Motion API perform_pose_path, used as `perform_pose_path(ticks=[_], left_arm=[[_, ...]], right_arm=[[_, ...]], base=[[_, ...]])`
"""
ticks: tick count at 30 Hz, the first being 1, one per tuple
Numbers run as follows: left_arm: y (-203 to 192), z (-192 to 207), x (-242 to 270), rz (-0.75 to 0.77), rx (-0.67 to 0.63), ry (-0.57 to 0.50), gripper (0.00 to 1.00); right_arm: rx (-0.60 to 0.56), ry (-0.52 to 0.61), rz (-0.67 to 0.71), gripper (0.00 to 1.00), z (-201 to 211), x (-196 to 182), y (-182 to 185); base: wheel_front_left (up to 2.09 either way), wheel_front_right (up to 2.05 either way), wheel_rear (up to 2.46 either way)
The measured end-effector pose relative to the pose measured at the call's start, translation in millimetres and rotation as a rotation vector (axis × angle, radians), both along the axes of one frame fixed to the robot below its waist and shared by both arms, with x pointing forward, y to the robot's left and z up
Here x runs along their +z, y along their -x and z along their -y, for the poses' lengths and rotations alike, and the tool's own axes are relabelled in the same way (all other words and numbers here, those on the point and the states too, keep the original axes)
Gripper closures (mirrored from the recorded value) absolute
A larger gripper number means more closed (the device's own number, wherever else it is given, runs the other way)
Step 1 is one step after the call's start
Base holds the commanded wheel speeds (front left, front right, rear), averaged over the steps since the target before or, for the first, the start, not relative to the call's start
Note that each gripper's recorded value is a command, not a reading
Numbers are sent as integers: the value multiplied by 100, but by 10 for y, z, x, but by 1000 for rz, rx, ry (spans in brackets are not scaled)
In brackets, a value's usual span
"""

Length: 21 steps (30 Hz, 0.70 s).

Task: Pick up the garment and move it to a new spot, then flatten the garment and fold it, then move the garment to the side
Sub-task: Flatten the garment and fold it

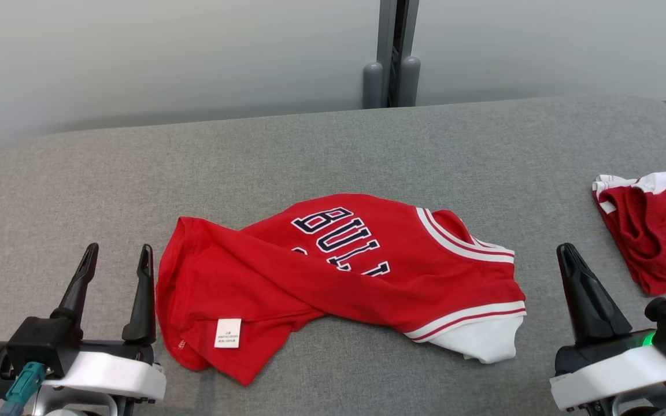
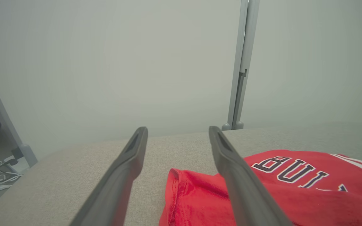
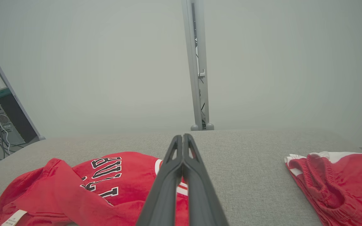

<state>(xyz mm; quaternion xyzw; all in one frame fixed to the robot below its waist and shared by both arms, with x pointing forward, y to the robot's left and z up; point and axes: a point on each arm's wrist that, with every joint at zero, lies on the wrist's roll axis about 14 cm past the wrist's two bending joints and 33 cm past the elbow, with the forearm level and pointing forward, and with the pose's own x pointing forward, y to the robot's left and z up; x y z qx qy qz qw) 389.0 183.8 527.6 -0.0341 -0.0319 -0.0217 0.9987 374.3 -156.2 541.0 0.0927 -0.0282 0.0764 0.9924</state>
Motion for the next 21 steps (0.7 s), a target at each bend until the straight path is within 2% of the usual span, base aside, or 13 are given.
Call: perform_pose_path(ticks=[4,5,6,7,21], left_arm=[[21,0,45,12,-2,-2,0],[30,-1,53,14,-1,-3,0],[30,-1,53,14,-1,-3,0],[67,4,39,7,-2,-3,0],[281,-6,67,7,12,19,0]], right_arm=[[-12,0,16,100,27,49,20],[-21,7,19,94,55,56,24],[-21,7,19,51,55,56,24],[-45,19,32,0,132,87,37],[-84,59,31,0,280,102,115]], base=[[0,0,0],[0,0,0],[0,0,0],[0,0,0],[0,0,0]])
